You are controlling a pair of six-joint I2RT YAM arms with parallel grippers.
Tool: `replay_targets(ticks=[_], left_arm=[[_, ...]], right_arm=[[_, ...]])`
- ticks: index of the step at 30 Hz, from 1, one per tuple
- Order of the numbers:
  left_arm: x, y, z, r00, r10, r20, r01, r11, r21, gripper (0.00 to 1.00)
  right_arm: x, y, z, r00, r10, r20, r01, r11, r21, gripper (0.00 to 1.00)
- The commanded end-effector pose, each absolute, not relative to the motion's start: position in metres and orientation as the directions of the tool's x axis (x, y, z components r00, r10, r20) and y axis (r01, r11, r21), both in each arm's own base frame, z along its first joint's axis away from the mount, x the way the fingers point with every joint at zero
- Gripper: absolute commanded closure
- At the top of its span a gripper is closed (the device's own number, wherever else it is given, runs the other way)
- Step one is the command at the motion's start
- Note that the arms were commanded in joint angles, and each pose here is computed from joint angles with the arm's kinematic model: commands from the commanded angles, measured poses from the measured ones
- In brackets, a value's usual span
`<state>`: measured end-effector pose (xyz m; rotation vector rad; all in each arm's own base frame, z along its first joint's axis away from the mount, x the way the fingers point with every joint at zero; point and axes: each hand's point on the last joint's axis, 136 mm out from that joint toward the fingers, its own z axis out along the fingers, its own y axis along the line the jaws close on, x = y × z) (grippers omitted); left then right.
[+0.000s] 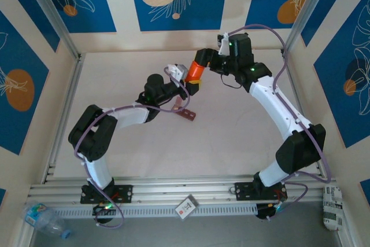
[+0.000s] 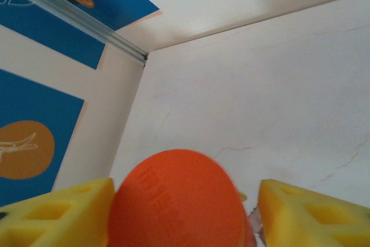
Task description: Sort the pills into containers
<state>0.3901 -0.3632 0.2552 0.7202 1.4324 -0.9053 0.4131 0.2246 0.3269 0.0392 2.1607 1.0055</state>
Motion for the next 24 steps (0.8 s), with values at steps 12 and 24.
replay_targets(ticks=[12, 24], left_arm=[[0.371, -0.367, 0.304, -0.041, -0.227, -0.973, 0.944, 0.309, -0.112, 1.00], [0.364, -0.365, 0.313, -0.142, -0.250, -0.958, 0.972, 0.147, -0.182, 1.00]], right_arm=[[0.383, 0.202, 0.379, -0.648, 0.187, -0.738, -0.554, 0.549, 0.626, 0.12], [0.380, 0.212, 0.376, -0.675, 0.064, -0.735, -0.646, 0.431, 0.630, 0.14]])
